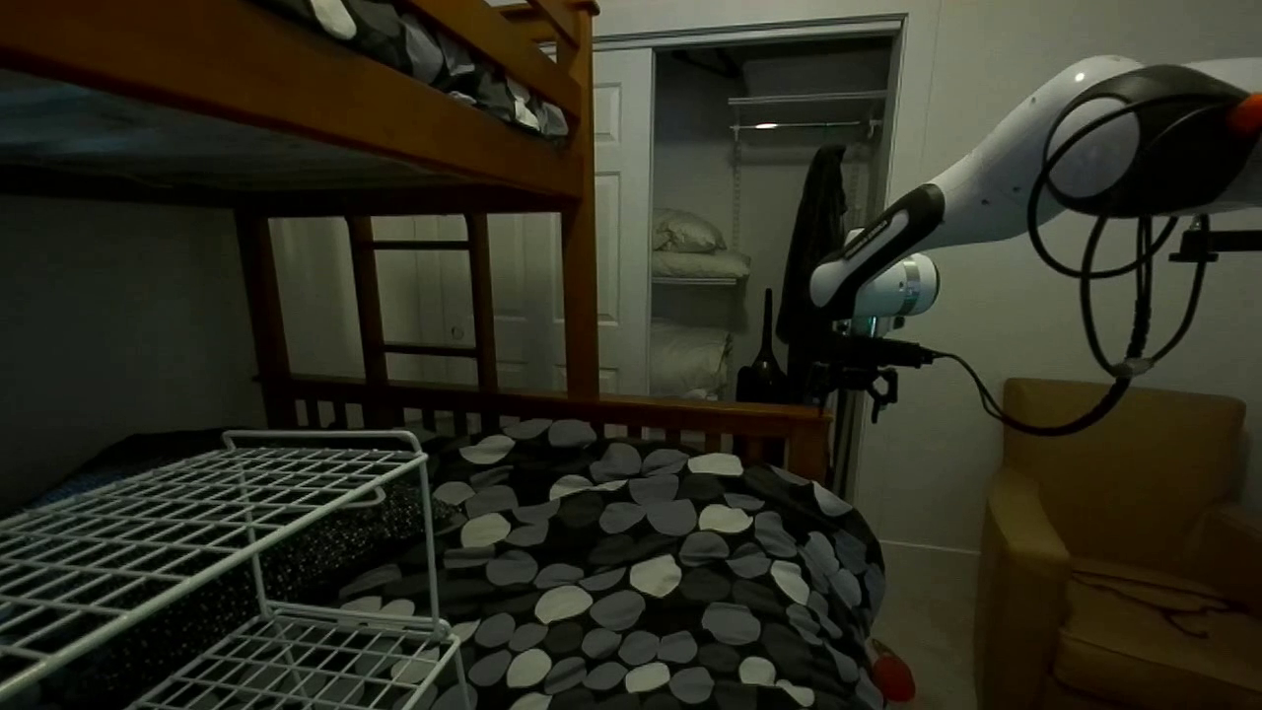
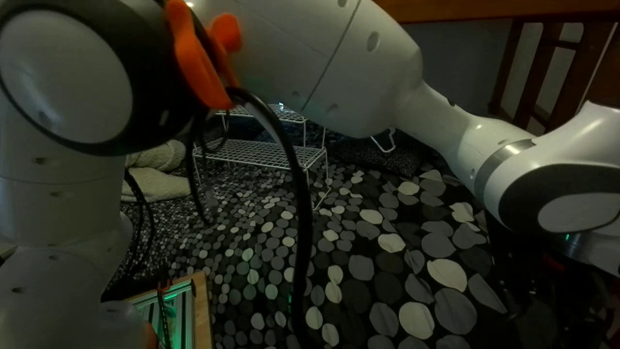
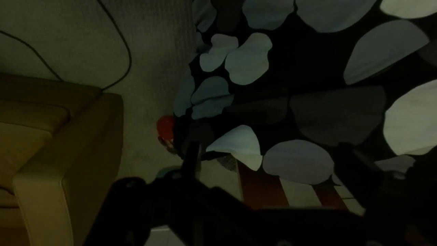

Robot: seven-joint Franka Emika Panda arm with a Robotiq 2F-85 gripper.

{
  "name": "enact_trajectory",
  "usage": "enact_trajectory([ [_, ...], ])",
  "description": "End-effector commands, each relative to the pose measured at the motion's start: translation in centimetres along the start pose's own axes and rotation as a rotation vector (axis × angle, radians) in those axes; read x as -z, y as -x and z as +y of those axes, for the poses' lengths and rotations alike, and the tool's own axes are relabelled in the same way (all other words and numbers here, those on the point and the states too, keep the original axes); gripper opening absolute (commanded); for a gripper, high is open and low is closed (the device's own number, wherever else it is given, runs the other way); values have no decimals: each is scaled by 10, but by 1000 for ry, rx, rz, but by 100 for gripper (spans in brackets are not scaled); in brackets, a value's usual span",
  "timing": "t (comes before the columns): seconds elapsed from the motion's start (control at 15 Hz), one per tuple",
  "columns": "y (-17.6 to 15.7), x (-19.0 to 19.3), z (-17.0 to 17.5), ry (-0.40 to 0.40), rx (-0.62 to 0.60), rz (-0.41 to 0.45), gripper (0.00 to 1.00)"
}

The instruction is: Move the right end of the blanket to the left, then move the lint roller to the left

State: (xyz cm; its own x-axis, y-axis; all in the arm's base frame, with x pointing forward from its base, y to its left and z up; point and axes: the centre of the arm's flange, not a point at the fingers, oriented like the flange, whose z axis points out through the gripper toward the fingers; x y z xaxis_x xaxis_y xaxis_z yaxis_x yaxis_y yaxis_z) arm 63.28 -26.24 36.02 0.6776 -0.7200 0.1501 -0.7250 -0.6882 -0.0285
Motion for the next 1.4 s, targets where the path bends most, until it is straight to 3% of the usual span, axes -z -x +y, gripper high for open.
enact_trajectory([
  [0.0,-4,-5,0,4,-2,4,100],
  [0.27,-10,-4,-2,3,-2,16,100],
  [0.4,-34,-26,-2,85,-89,-4,100],
  [0.93,-82,-86,-1,115,-189,-142,100],
  [1.13,-92,-112,-4,126,-203,-137,100],
  [1.33,-101,-142,-6,67,-210,-92,100],
])
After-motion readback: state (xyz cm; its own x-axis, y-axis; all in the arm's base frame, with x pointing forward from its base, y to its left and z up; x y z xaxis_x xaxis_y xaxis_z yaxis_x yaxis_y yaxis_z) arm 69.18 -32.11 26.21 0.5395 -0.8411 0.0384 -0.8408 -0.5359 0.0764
